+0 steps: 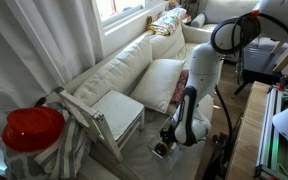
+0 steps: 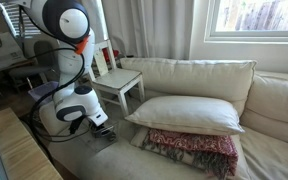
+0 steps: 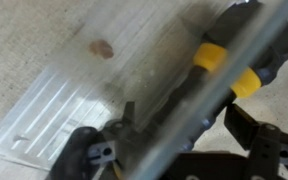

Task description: Put the black torch on the pillow

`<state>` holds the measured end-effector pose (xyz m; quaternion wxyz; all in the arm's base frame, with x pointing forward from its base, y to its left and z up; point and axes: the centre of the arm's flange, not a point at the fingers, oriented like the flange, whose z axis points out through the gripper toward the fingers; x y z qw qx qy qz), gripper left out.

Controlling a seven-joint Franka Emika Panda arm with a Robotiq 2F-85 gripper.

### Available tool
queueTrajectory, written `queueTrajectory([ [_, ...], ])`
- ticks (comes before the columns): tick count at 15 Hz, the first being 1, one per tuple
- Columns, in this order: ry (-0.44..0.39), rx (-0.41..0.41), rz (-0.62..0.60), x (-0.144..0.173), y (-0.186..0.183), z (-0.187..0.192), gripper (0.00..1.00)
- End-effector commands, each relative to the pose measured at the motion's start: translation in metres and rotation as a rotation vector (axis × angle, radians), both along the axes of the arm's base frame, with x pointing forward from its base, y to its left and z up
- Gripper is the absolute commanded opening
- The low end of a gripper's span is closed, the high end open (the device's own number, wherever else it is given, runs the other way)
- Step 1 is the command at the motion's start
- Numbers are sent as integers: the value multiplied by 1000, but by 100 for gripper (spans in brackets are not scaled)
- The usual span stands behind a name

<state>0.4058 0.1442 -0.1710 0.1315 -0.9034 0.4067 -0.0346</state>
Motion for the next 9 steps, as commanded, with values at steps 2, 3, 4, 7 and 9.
queueTrajectory([
  [2, -11, 19, -83, -1, -3, -26, 53],
  [3, -16, 21, -96, 0, -3, -28, 45],
  [4, -18, 22, -108, 0, -3, -29, 44],
  [7, -20, 57, -187, 1, -5, -32, 89],
  [9, -2, 96, -236, -1, -6, -37, 65],
])
